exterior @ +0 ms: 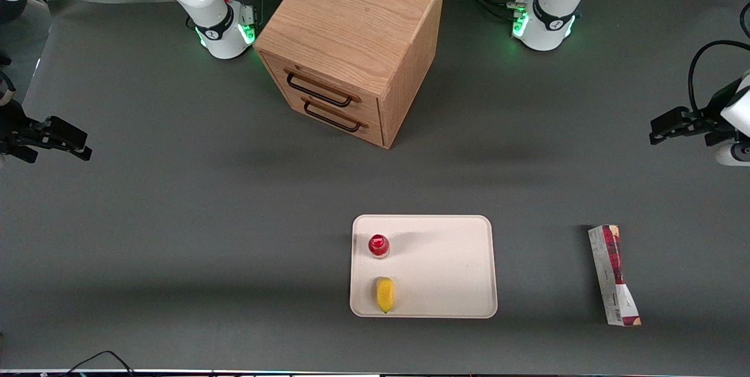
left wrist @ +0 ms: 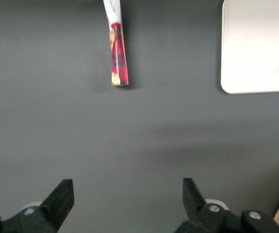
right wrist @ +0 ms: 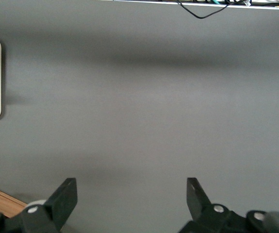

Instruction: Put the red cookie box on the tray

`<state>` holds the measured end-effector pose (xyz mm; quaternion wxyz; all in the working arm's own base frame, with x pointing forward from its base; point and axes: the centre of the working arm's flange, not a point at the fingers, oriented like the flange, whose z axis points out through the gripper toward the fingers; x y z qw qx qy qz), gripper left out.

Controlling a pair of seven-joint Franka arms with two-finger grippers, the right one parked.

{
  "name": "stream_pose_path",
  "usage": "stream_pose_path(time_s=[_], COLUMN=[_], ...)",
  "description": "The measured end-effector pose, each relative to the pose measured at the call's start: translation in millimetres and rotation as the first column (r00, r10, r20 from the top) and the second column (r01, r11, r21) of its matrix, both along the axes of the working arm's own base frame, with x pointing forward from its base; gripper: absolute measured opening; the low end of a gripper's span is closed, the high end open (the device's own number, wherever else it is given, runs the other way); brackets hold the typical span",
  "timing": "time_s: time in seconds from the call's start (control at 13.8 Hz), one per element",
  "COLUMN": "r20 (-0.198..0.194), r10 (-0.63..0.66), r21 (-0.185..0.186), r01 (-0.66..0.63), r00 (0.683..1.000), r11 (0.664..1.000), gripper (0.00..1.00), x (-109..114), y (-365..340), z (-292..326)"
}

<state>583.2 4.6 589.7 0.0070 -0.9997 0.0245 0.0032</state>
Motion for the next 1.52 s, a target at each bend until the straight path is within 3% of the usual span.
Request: stream_pose_path(time_s=[0.14,0.29,0.43,0.58,0.8,1.3,1.45,1.52], r20=[0.039,0.047,0.053,0.089,0.121,0.133,0.118,0.116], r10=[0.000,0.001,0.006,0.015,0.021,0.035,0.038,0.039], r21=[0.000,0.000,0.000,0.003,0.005,0.009,0.011,0.013], r01=[0.000,-0.001,-0.006,-0.015,-0.022,-0.036,-0.039,-0.041], r00=[0.999,0.999,0.999,0.996,0.992,0.991,0.992,0.992], r11=[1.000,1.000,1.000,1.000,1.000,0.999,0.999,0.999], gripper=[1.00,1.00,1.00,1.00,1.00,1.00,0.93,0.82], x=[17,41,72,104,135,155,154,153], y=[1,2,6,13,20,30,32,34], z=[-14,-45,-83,-128,-203,-351,-370,-371])
